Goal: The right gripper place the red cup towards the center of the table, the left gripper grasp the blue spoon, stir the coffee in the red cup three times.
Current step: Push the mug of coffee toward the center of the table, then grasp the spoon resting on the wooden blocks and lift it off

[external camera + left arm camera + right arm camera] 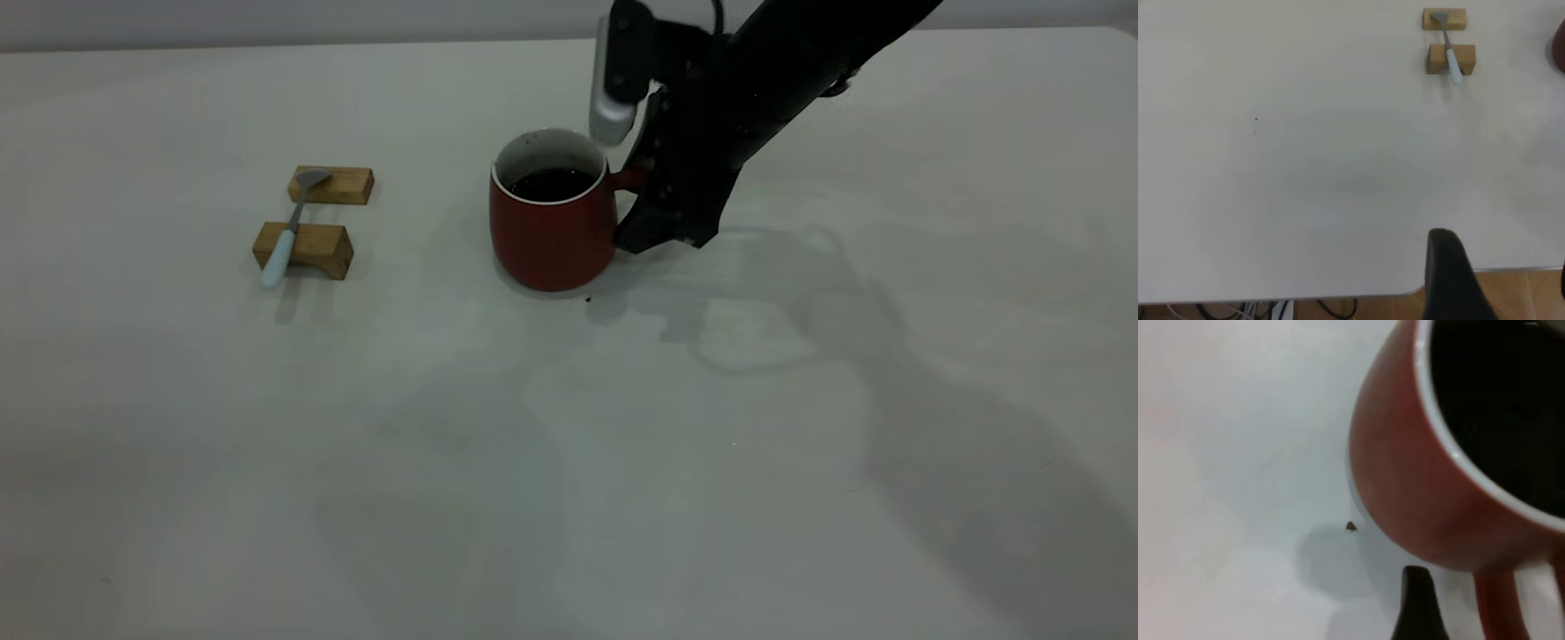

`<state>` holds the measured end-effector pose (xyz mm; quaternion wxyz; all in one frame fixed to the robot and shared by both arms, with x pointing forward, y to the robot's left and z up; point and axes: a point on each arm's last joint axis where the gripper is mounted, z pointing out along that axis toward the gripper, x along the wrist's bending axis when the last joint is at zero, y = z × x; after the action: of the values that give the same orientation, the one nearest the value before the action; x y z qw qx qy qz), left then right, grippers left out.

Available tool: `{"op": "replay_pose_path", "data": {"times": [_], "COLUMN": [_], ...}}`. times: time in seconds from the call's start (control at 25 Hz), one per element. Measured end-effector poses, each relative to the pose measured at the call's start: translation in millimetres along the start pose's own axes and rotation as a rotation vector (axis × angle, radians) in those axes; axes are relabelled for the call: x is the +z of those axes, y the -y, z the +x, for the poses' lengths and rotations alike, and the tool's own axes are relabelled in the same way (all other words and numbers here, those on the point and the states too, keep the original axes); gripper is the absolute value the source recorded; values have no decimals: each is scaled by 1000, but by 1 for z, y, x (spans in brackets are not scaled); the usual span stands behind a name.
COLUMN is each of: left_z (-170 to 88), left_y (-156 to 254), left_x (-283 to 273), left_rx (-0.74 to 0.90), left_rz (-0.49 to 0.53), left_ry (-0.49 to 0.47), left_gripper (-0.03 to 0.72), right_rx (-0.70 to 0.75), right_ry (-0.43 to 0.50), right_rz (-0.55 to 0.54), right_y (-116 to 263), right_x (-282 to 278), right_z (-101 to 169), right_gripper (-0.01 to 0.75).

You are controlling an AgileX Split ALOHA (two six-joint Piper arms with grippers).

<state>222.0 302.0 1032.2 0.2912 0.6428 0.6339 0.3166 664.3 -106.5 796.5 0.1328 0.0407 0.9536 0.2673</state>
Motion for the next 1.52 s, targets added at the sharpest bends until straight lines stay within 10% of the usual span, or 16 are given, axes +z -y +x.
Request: {"op": "replay_pose_path", "data": {"times": [0.36,0.8,1.52], "left_z": [0,0,0], "left_y": [0,0,0], "left_x": [0,0,0], "left_rx": [0,0,0], "left_rz": [0,0,0], "left_ry": [0,0,0], "left_gripper": [467,467,467], "right_rx": [269,1112,1252], "right_ry": [29,-69,443], "right_rz": [-14,-143,98], "right_y": [21,16,24], "right_x": [-78,-247,-396], "right_z": [-16,5,200], "right_gripper": [579,505,493]}}
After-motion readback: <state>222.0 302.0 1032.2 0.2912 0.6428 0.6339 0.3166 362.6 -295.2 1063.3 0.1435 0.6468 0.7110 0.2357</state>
